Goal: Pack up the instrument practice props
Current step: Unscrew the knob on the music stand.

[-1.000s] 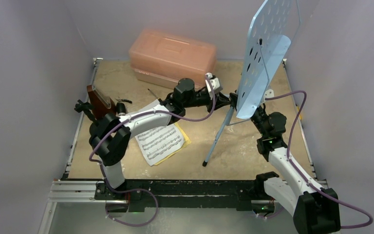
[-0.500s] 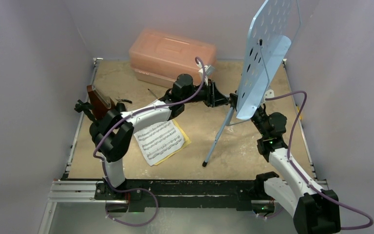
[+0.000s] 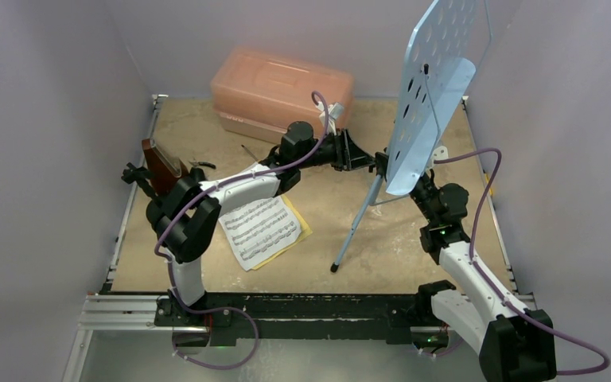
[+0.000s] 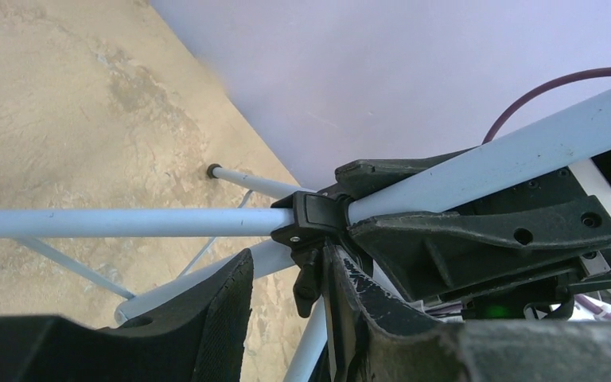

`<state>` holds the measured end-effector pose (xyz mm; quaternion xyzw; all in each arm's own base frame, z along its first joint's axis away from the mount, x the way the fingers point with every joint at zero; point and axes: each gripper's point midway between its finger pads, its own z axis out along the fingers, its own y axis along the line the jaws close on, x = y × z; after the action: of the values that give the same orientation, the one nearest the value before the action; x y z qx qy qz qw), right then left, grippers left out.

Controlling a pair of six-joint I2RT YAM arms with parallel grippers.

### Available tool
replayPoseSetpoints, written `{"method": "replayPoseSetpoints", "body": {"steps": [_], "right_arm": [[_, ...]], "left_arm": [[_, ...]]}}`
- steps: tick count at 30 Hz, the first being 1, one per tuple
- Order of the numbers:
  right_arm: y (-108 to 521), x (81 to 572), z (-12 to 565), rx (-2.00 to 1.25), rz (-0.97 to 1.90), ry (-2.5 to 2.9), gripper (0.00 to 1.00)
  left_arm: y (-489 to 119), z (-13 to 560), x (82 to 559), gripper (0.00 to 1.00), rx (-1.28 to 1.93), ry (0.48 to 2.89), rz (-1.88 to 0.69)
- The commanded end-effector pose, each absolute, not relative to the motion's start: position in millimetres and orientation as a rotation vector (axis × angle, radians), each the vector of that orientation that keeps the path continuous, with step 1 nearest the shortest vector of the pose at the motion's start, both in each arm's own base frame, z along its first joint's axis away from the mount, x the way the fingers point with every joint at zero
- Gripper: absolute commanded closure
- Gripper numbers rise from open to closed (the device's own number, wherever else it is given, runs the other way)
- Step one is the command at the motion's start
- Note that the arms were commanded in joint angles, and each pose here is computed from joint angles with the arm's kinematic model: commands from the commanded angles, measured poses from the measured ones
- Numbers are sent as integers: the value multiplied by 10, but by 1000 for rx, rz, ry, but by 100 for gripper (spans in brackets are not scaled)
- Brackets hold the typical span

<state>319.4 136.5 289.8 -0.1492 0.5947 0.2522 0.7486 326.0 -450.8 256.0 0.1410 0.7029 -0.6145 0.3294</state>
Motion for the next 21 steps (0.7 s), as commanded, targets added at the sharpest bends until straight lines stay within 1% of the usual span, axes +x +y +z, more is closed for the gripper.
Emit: {"method": "replayPoseSetpoints", "body": {"steps": [1, 9, 18, 21], "right_arm": [[1538, 3056, 3186, -307, 723, 1238, 94], [1539, 3054, 3190, -308, 725, 1238, 94], [1537, 3091, 3197, -300, 722, 1240, 94], [1556, 3122, 3184, -303, 729, 1246, 94]], "left_arm": [[-4490, 2716, 3338, 63, 329, 1780, -1613], [-4483, 2669, 3406, 63, 290, 1792, -1584], [-4423, 2453, 3514, 65, 280, 1869, -1440], [-4425, 2399, 3482, 66, 305, 1886, -1417]]}}
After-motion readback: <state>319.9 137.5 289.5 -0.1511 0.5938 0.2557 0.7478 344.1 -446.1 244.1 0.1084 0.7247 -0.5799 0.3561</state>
